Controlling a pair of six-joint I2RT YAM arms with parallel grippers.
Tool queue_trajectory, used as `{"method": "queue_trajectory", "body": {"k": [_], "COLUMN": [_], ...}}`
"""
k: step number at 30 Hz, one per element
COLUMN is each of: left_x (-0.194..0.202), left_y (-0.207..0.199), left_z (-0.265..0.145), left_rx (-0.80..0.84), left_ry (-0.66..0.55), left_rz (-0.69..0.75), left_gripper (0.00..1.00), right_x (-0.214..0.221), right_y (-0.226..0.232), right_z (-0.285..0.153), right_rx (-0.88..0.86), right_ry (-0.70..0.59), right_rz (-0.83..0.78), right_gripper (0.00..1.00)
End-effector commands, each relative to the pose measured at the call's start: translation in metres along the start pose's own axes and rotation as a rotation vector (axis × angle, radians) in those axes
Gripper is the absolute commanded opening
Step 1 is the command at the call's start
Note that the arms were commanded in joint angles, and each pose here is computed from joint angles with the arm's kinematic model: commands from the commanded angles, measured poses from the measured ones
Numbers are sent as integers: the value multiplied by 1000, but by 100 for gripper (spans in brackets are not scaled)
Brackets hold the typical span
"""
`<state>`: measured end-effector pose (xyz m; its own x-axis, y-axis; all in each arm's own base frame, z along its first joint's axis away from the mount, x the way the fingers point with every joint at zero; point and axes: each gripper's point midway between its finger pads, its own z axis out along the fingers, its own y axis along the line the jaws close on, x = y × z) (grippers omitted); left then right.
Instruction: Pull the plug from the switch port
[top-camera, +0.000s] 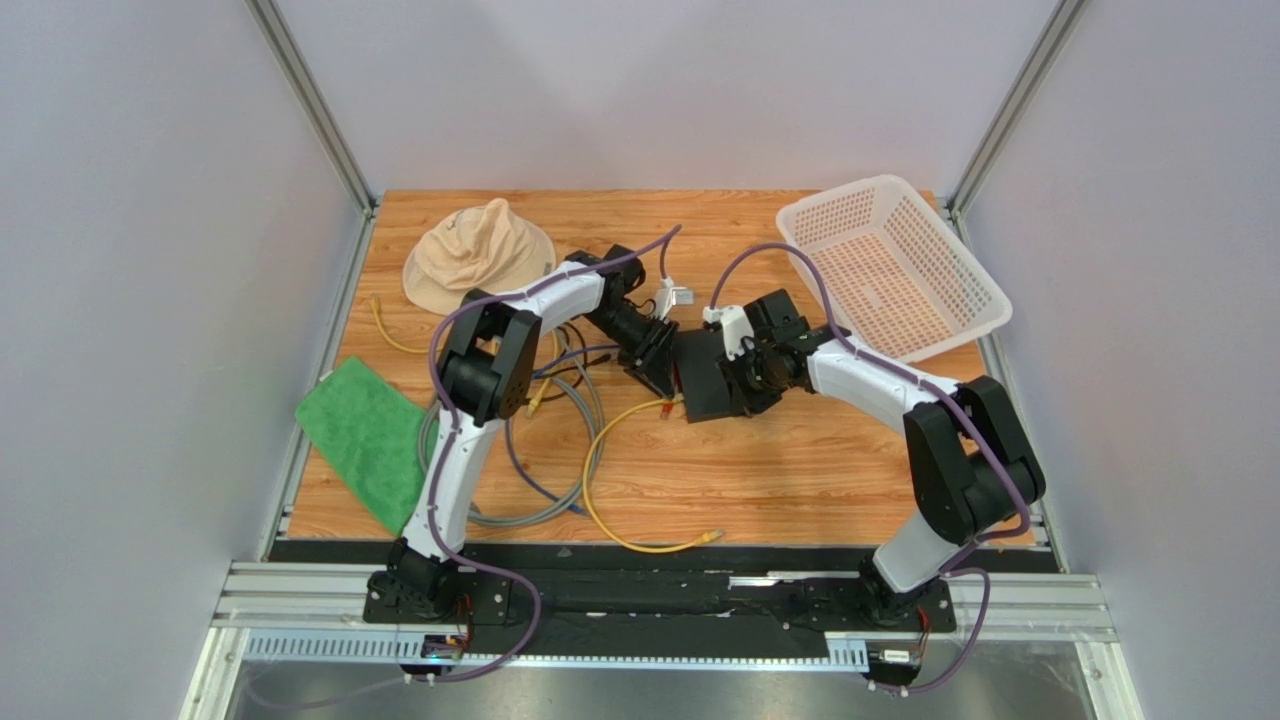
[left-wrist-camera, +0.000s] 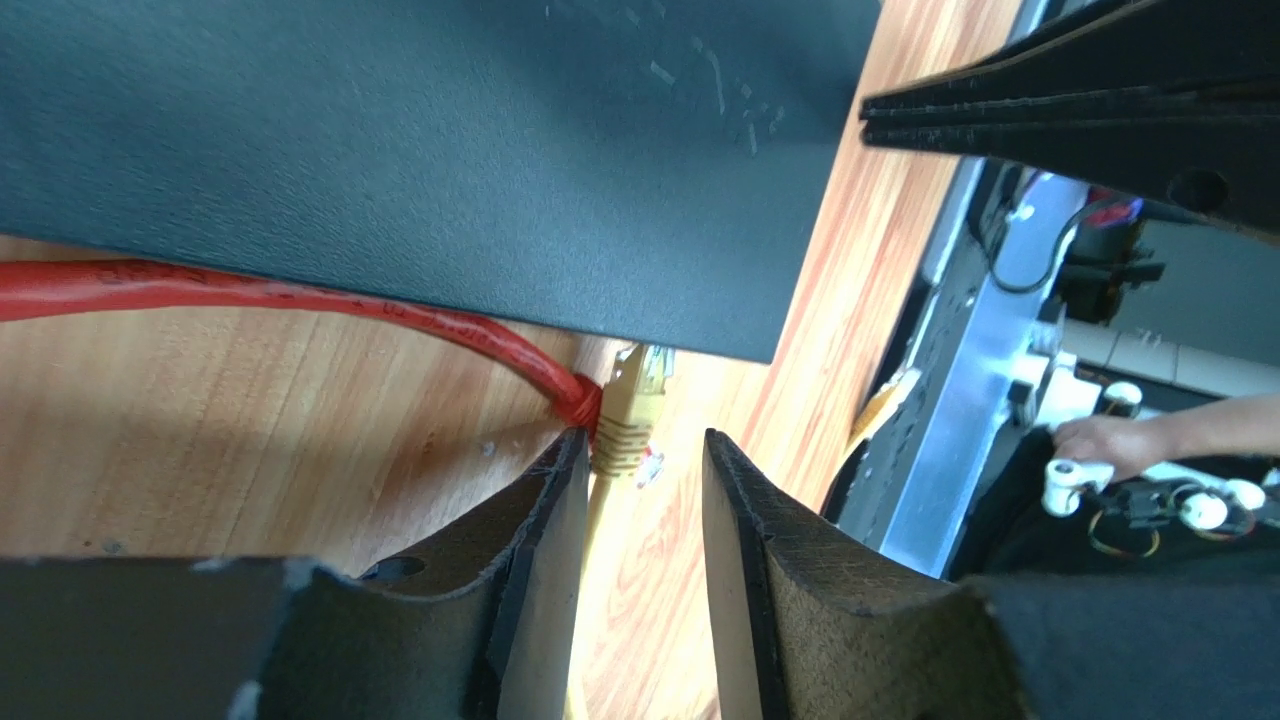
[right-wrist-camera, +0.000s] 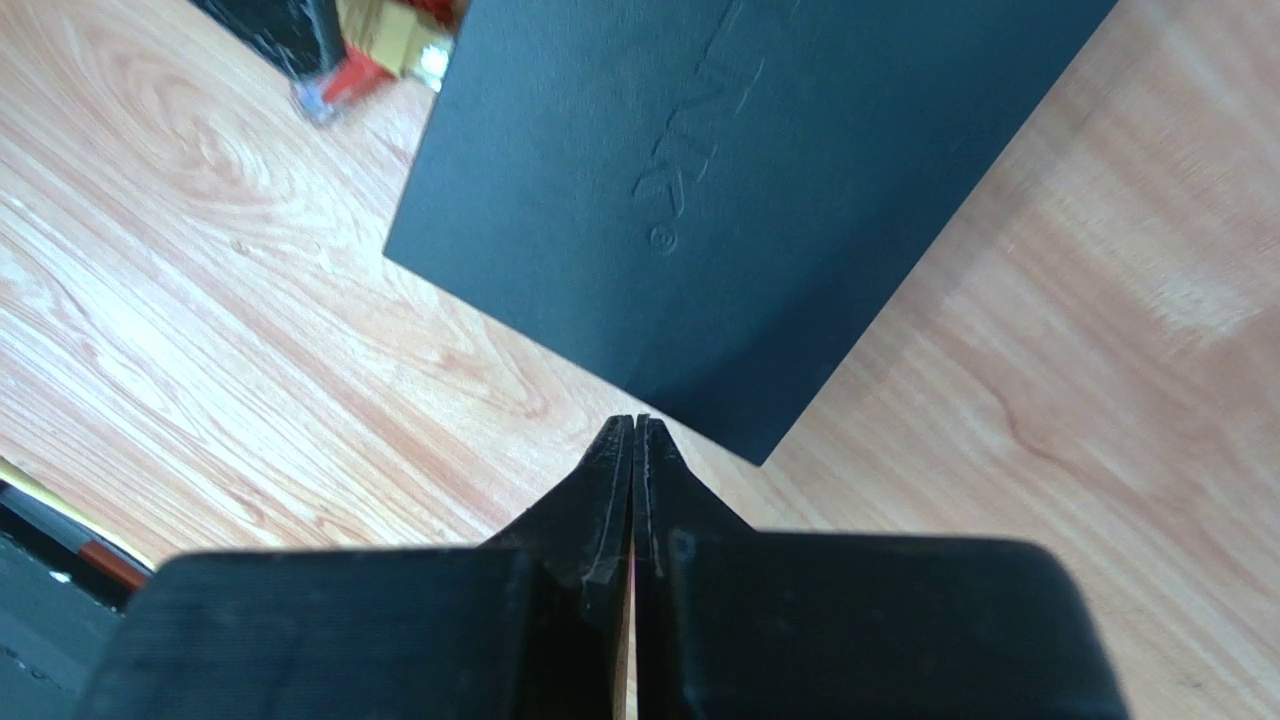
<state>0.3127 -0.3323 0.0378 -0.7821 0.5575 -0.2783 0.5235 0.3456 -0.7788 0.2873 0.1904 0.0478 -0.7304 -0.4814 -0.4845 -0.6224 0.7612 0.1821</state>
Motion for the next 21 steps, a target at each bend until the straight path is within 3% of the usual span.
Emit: {"method": "queue_trajectory", "body": {"k": [1,4,6,10,13,17,21], "left_x": [22,37,44,37,22,-11,-7], "left_y": [-5,-4,-4,-9,-33,-69,-76], "left_z": [2,3,5,10,1,-20,-19], "left_rx": [-14,-23,-29,18,80,115,122], "left_ry": [112,134,135,116,104,33,39], "left_rz": [22,43,62,41,25,71,80], "left_gripper": [43,48,46,18,4,0,0], "right_x": [-3,0,-2,-11,-18,-31,-43], "right_y": [4,5,2,1,-3,-18,-31], "right_z": [-4,-2,1,8,6,-10,-19], "right_rx": [-17,-25,-16,-25,-22,-11,-45], "right_ry": [-27,-8,-9,-6,-20,-63,-98], "right_rz": [-32,-37,-39,-29,-16,100,234], "right_gripper": [1,1,1,1,0,0,2]}}
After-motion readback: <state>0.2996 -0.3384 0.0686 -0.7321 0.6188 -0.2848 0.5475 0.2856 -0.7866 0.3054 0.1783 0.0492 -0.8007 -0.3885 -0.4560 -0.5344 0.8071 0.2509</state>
